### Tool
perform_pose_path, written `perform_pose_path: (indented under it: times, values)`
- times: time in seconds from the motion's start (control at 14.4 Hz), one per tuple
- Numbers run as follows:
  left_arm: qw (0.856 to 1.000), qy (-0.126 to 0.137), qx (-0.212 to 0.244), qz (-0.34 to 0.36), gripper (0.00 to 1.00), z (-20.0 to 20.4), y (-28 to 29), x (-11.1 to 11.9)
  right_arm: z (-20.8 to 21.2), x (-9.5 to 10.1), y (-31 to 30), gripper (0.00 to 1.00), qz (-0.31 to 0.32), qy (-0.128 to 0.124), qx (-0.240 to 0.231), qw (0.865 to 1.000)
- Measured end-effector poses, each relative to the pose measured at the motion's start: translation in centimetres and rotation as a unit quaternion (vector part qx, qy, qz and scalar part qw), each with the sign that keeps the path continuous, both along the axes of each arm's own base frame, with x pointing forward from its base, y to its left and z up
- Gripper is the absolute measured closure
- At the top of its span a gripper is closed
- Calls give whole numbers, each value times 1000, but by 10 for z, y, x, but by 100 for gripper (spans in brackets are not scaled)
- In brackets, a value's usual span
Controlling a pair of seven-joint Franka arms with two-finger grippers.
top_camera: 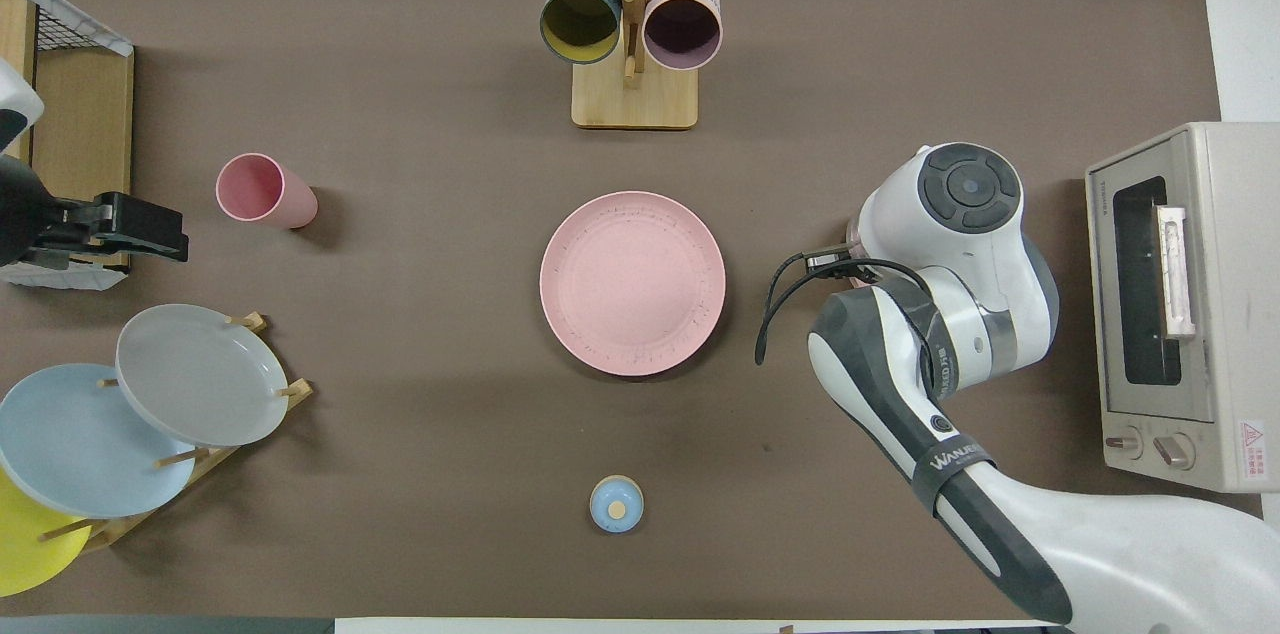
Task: Organize tableware
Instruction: 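Carry the pink bowl with the right gripper over the pink plate, then hold the bowl on the plate while the left gripper grasps the cup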
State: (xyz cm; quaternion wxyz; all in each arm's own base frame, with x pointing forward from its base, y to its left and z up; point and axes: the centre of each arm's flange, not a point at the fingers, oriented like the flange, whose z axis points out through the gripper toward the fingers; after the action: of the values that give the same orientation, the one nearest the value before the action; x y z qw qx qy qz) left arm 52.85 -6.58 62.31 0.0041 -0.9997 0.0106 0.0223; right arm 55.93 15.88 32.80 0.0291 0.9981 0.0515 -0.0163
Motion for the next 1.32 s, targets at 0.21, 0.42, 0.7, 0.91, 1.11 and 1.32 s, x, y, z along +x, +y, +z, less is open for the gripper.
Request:
perform_pose_path:
  times: [0.21, 0.42, 0.7, 0.91, 1.11, 1.32]
  values:
    - [1000, 0, 0, -1, 0, 0, -1, 0, 9, -1, 13, 95, 29, -6, -20, 999]
    - [1000, -1, 0, -1, 0, 0, -2, 0, 37, -3, 60, 95, 53, 4, -29, 998]
    - [1000, -11, -2, 0, 0, -2, 0, 5, 109, -4, 187, 95, -2, 6, -53, 999]
    - [1000, -12, -4, 8, 0, -25, 6, 25, 107, -31, 303, 95, -30, -27, -43, 998]
    - [1000, -10, -10, 27, 0, -58, 25, 49, 86, -40, 345, 95, -53, -46, -17, 997]
    - [999, -6, -13, 29, 0, -102, 27, 75, 76, -26, 335, 95, -64, -54, -8, 996]
